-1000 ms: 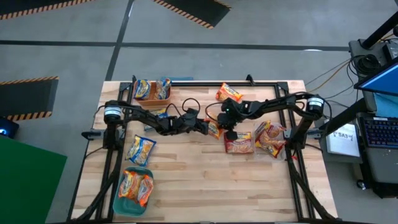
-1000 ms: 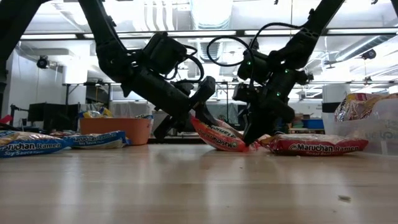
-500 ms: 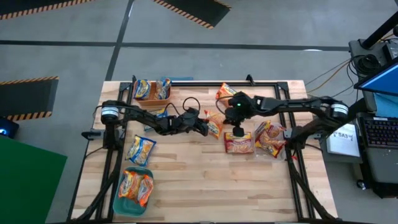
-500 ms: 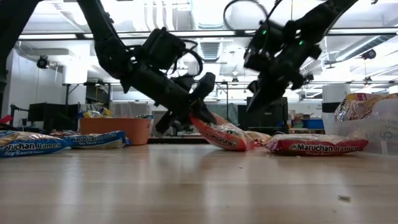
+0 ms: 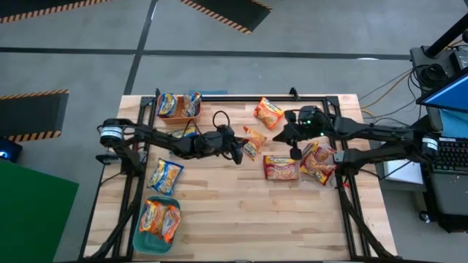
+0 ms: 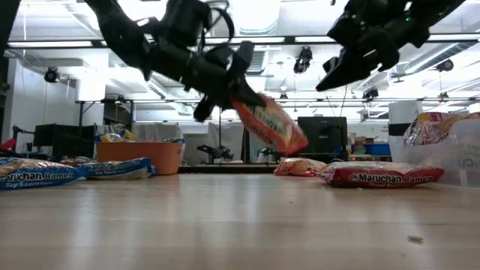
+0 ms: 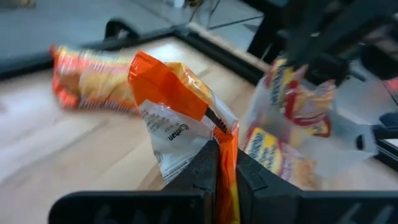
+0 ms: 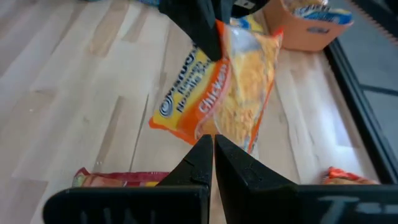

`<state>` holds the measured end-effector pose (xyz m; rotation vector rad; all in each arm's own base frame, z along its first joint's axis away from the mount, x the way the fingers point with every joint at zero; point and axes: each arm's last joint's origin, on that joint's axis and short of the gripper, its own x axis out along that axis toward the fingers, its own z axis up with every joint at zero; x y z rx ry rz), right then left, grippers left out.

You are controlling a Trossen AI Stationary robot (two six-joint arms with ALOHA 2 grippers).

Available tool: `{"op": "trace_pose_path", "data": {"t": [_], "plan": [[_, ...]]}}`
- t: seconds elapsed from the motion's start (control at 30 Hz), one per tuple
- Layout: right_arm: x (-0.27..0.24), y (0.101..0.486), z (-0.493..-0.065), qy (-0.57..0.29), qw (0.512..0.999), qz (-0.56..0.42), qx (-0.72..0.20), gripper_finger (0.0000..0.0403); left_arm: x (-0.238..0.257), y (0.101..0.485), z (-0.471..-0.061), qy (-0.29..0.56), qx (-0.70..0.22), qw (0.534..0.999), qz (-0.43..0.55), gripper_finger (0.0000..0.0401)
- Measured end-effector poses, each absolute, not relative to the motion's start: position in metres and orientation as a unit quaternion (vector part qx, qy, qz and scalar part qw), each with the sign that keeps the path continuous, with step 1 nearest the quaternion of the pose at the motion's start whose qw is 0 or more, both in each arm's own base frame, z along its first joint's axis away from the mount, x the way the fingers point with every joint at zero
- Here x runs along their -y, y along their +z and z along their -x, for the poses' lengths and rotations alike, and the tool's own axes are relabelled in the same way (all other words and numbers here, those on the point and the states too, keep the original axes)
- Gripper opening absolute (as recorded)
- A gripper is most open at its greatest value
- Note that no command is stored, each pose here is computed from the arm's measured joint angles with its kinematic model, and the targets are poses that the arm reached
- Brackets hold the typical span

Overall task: Sort Maruchan noodles
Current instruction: Put the orange noodle pack into the green bin

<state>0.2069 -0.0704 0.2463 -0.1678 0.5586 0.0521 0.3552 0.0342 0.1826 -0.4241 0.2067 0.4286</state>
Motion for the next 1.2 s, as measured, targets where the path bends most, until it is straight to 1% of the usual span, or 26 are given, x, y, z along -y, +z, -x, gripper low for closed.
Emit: {"op": "trace_pose_path", "data": {"t": [0.13, 0.3, 0.43, 0.53, 0.63, 0.73, 0.87, 1.07, 1.2], "plan": [[0.067, 0.251, -0.199, 0.022, 0.962, 0.090, -0.259, 0.0009, -0.024, 0.203, -0.353, 0.188, -0.085, 0.964, 0.167, 0.0000], [0.066, 0.252, -0.196, 0.020, 0.964, 0.093, -0.249, 0.0009, -0.010, 0.233, -0.352, 0.162, -0.085, 0.976, 0.120, 0.0000], [0.067, 0.250, -0.197, 0.021, 0.963, 0.092, -0.252, 0.0009, 0.000, 0.260, -0.355, 0.151, -0.125, 0.976, 0.090, 0.0000], [0.067, 0.249, -0.199, 0.022, 0.962, 0.090, -0.257, 0.0009, 0.007, 0.279, -0.358, 0.143, -0.174, 0.972, 0.068, 0.0000], [0.068, 0.247, -0.200, 0.022, 0.961, 0.089, -0.259, 0.0009, 0.016, 0.299, -0.357, 0.133, -0.254, 0.957, 0.036, 0.0000], [0.068, 0.246, -0.200, 0.023, 0.961, 0.087, -0.262, 0.0009, 0.029, 0.321, -0.347, 0.122, -0.348, 0.929, 0.016, 0.0000], [0.068, 0.245, -0.200, 0.023, 0.961, 0.087, -0.263, 0.0009, 0.051, 0.351, -0.326, 0.110, -0.429, 0.896, 0.014, 0.0000], [0.068, 0.245, -0.200, 0.019, 0.962, 0.074, -0.263, 0.0009, 0.085, 0.379, -0.291, 0.138, -0.489, 0.857, 0.088, 0.0000], [0.068, 0.245, -0.200, 0.019, 0.962, 0.070, -0.264, 0.0009, 0.117, 0.383, -0.270, 0.146, -0.507, 0.840, 0.127, 0.0000]]}}
